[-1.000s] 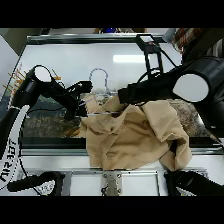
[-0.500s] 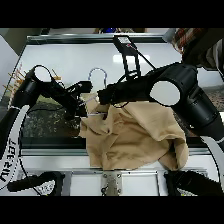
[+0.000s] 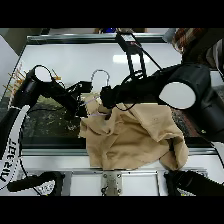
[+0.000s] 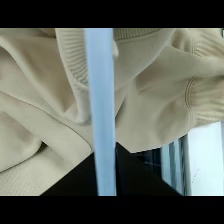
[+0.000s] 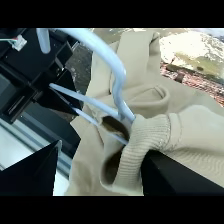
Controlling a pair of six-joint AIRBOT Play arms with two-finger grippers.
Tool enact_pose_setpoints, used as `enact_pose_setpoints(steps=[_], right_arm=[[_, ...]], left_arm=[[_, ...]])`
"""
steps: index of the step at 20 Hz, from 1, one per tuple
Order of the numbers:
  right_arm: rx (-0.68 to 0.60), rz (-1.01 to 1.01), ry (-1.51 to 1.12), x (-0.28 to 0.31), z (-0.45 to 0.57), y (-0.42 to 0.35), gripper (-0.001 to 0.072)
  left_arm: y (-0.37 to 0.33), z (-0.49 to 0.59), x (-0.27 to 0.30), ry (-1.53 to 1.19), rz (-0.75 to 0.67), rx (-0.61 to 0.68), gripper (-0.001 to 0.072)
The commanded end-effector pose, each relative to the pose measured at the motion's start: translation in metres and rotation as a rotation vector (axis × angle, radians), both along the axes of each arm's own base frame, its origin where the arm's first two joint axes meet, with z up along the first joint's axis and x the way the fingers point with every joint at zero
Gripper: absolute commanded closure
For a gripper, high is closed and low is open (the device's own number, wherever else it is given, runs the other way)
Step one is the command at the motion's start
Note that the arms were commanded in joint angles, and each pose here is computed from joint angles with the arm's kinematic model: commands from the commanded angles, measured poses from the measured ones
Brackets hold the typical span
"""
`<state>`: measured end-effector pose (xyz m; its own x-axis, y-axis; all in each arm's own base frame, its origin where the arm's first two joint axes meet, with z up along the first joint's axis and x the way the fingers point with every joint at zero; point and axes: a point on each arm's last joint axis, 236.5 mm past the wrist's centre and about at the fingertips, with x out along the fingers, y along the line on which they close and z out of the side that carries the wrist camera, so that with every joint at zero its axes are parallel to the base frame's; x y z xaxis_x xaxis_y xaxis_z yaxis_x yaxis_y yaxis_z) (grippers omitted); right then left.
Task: Fold the clothes and pants, and hang the long-sleeved shirts on hangers.
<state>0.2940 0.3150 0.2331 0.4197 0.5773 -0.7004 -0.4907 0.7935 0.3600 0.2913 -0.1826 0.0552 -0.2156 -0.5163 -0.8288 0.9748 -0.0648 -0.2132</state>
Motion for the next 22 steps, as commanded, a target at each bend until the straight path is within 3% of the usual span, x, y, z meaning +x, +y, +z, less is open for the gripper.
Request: enact_pose_setpoints(steps=[1,6,7,8,10,11,12,22], right_arm=[[-0.025,-0.005,0.014,-0.013,0.008,-0.021,0.0173],[-0.016,0.005,-0.004,-0.016,0.014,-0.023,0.0176],[-0.026,0.007,-0.013,-0.015,0.014,-0.025,0.0218],[-0.032,0.004,-0.014,-0.014,0.013,-0.025,0.0341],[-0.041,0.008,-0.003,-0.013,0.008,-0.023,0.0487],[-0.055,0.010,0.009,-0.013,0.003,-0.024,0.0611],[-0.075,0.023,0.014,-0.014,-0.001,-0.024,0.0686],[-0.048,0.008,-0.029,-0.008,0.012,-0.030,0.0669]], left_arm=[[0.001,0.000,-0.001,0.003,-0.002,0.002,0.0692],[0.001,0.000,-0.003,0.010,-0.006,0.003,0.0691],[0.001,0.000,-0.004,0.015,-0.010,0.004,0.0691],[0.002,0.001,-0.005,0.017,-0.011,0.004,0.0691],[0.002,0.001,-0.006,0.022,-0.013,0.005,0.0691],[0.002,0.001,-0.006,0.021,-0.013,0.004,0.0691],[0.002,0.001,-0.006,0.021,-0.014,0.005,0.0691],[0.002,0.001,-0.006,0.021,-0.014,0.005,0.0691]])
